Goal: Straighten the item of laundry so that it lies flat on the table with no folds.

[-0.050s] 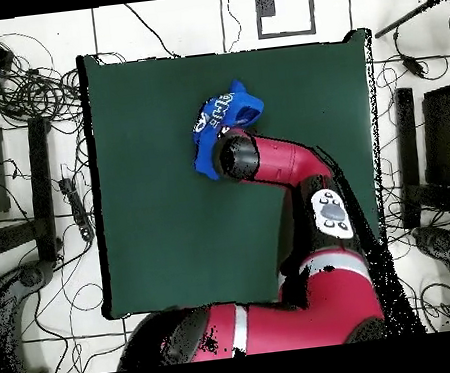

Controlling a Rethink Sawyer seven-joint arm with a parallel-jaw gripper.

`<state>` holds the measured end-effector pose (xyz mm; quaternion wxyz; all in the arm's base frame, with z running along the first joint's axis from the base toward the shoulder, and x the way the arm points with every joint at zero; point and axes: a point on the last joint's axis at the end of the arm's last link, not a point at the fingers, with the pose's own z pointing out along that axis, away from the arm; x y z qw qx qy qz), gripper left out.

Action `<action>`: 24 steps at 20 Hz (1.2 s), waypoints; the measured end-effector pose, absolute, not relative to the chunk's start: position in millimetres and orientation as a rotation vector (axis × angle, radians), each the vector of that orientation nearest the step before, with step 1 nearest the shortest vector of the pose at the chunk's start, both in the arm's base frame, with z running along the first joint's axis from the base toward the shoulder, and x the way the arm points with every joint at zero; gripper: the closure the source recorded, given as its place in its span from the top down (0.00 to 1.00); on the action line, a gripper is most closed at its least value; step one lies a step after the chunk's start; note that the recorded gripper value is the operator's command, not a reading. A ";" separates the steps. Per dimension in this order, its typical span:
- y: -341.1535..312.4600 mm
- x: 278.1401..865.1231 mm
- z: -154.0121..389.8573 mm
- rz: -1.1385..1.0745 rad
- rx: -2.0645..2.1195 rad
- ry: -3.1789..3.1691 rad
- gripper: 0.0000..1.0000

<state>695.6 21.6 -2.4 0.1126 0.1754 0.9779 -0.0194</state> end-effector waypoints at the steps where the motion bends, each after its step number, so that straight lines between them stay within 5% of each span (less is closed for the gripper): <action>1: 24.2 694.3 1.9 -0.055 0.515 2.868 1.00; 12: 68.3 690.8 47.5 -0.018 0.542 2.839 1.00; 24: 55.5 693.7 12.1 -0.025 0.607 2.831 1.00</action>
